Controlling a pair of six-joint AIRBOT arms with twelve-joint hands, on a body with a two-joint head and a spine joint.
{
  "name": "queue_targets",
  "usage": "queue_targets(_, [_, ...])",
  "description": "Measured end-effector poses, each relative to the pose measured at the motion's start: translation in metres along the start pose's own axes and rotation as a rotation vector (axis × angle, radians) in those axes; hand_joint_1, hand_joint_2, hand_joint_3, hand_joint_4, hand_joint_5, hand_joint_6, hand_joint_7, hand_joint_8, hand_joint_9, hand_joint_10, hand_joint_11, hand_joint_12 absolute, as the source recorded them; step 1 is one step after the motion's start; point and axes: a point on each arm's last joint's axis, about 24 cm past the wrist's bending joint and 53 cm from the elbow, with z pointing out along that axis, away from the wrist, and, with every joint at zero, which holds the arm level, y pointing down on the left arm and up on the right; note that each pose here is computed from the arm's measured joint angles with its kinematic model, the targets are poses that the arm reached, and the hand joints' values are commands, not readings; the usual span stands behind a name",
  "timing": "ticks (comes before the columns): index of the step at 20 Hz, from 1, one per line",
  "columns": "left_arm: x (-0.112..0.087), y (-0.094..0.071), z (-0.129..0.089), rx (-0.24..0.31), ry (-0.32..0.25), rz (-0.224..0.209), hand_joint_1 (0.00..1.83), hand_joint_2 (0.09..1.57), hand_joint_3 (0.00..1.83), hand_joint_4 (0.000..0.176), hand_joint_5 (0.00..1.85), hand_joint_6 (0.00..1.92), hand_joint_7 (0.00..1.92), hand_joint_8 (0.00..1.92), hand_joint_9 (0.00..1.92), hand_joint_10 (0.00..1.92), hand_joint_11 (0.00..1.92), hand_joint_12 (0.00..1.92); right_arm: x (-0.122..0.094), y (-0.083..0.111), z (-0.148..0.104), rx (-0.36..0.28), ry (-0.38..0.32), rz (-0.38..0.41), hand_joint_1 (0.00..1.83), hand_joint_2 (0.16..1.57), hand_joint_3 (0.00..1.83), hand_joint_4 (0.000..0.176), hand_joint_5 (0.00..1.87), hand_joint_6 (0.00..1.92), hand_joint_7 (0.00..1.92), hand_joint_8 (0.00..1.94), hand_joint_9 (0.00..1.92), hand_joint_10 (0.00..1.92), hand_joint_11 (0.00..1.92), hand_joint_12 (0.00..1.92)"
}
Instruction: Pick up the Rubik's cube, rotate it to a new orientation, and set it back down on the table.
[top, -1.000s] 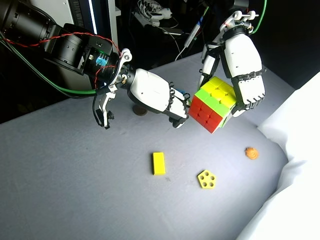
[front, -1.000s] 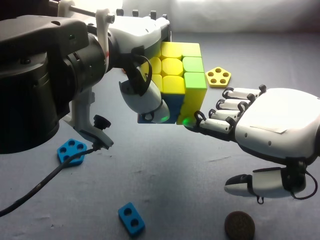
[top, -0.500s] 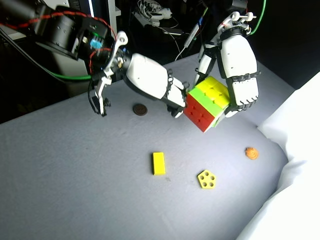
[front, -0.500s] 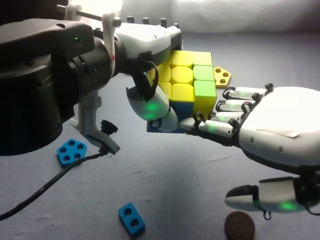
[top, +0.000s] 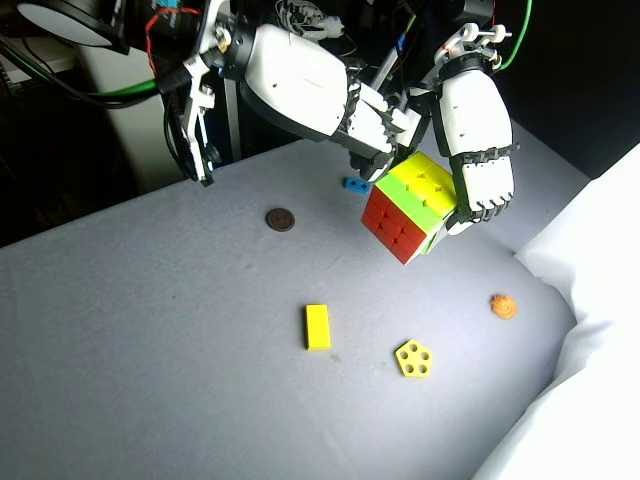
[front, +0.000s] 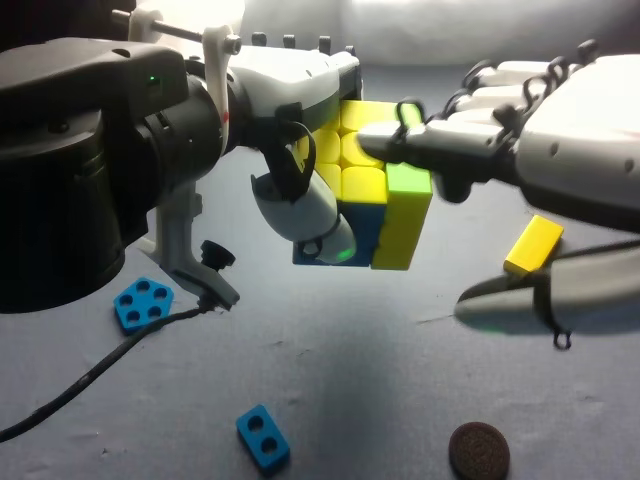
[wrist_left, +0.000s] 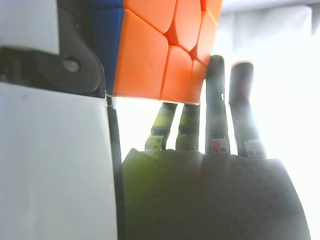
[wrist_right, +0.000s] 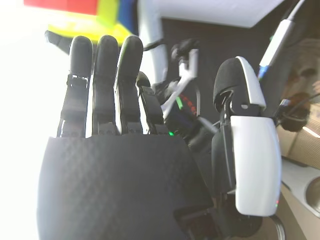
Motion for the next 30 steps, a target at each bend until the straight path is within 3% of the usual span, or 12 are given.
queue_targets(3, [0.012, 0.008, 0.001, -0.008, 0.019, -0.001, 1.10, 1.08, 0.00, 0.000, 0.13, 1.64, 0.17, 1.61, 0.17, 1.70, 0.08, 1.89, 0.000, -0.019, 0.006, 0.035, -0.002, -0.006, 0.50, 1.14, 0.00, 0.000, 0.06, 0.01, 0.27, 1.08, 0.15, 1.36, 0.00, 1.38])
queue_targets(4, [0.015, 0.011, 0.001, -0.008, 0.018, -0.003, 1.11, 1.08, 0.00, 0.000, 0.11, 1.64, 0.14, 1.62, 0.14, 1.71, 0.06, 1.92, 0.001, -0.023, 0.008, 0.041, 0.002, -0.011, 0.44, 1.16, 0.00, 0.000, 0.08, 0.01, 0.26, 0.47, 0.10, 1.00, 0.00, 1.39])
queue_targets(7, [0.025, 0.017, 0.003, 0.004, 0.013, 0.009, 1.08, 1.08, 0.00, 0.000, 0.08, 1.68, 0.17, 1.56, 0.16, 1.68, 0.07, 1.88, 0.000, -0.030, 0.010, 0.057, -0.013, -0.044, 0.43, 1.17, 0.00, 0.000, 0.06, 0.00, 0.30, 0.04, 0.10, 0.47, 0.00, 1.07])
queue_targets(8, [0.026, 0.017, 0.003, 0.006, 0.016, 0.009, 1.08, 1.08, 0.00, 0.000, 0.08, 1.68, 0.17, 1.56, 0.16, 1.68, 0.07, 1.88, 0.000, -0.031, 0.011, 0.059, -0.015, -0.054, 0.43, 1.17, 0.00, 0.000, 0.06, 0.00, 0.30, 0.04, 0.10, 0.47, 0.00, 1.07])
queue_targets(10, [0.040, 0.025, 0.004, 0.011, 0.034, 0.011, 1.13, 1.07, 0.00, 0.000, 0.09, 1.66, 0.15, 1.58, 0.15, 1.68, 0.07, 1.88, -0.003, -0.035, 0.011, 0.069, -0.035, -0.061, 0.42, 1.18, 0.00, 0.000, 0.04, 0.00, 0.23, 0.00, 0.11, 0.15, 0.00, 0.77])
queue_targets(13, [0.054, 0.029, 0.007, 0.027, 0.049, 0.022, 1.10, 1.09, 0.01, 0.000, 0.08, 1.68, 0.12, 1.64, 0.13, 1.72, 0.05, 1.92, -0.007, -0.037, 0.012, 0.077, -0.055, -0.065, 0.37, 1.20, 0.00, 0.000, 0.00, 0.00, 0.16, 0.01, 0.11, 0.07, 0.00, 0.42])
queue_targets(19, [0.069, 0.037, 0.013, 0.045, 0.061, 0.045, 1.09, 1.11, 0.01, 0.000, 0.07, 1.63, 0.15, 1.57, 0.16, 1.66, 0.06, 1.87, 0.001, -0.043, 0.012, 0.089, -0.032, -0.070, 0.41, 1.18, 0.00, 0.000, 0.00, 0.00, 0.16, 0.00, 0.12, 0.03, 0.00, 0.36])
queue_targets(24, [0.073, 0.045, 0.014, 0.038, 0.063, 0.062, 1.08, 1.07, 0.00, 0.000, 0.07, 1.54, 0.15, 1.46, 0.14, 1.56, 0.06, 1.79, 0.003, -0.046, 0.012, 0.095, -0.031, -0.079, 0.40, 1.18, 0.00, 0.000, 0.03, 0.00, 0.21, 0.00, 0.16, 0.02, 0.00, 0.67])
queue_targets(25, [0.075, 0.047, 0.014, 0.035, 0.067, 0.066, 1.07, 1.06, 0.00, 0.000, 0.07, 1.47, 0.15, 1.39, 0.14, 1.51, 0.06, 1.72, 0.005, -0.047, 0.012, 0.097, -0.028, -0.080, 0.42, 1.18, 0.00, 0.000, 0.03, 0.00, 0.22, 0.00, 0.18, 0.03, 0.00, 0.74])
queue_targets(26, [0.076, 0.049, 0.014, 0.030, 0.068, 0.067, 1.10, 1.03, 0.00, 0.000, 0.12, 1.08, 0.17, 1.20, 0.17, 1.36, 0.07, 1.62, 0.005, -0.047, 0.012, 0.096, -0.028, -0.079, 0.41, 1.18, 0.00, 0.000, 0.01, 0.00, 0.21, 0.00, 0.16, 0.02, 0.00, 0.71])
queue_targets(28, [0.075, 0.051, 0.014, 0.025, 0.063, 0.072, 1.03, 1.03, 0.00, 0.000, 0.27, 0.37, 0.30, 0.55, 0.21, 0.88, 0.01, 1.43, 0.005, -0.046, 0.012, 0.096, -0.028, -0.082, 0.38, 1.19, 0.00, 0.000, 0.01, 0.00, 0.20, 0.00, 0.18, 0.02, 0.00, 0.73])
queue_targets(30, [0.074, 0.052, 0.014, 0.025, 0.058, 0.081, 0.92, 1.03, 0.00, 0.010, 0.23, 0.07, 0.31, 0.11, 0.22, 0.43, 0.00, 1.24, 0.005, -0.046, 0.012, 0.095, -0.027, -0.082, 0.38, 1.19, 0.00, 0.000, 0.00, 0.00, 0.21, 0.00, 0.18, 0.02, 0.00, 0.74])
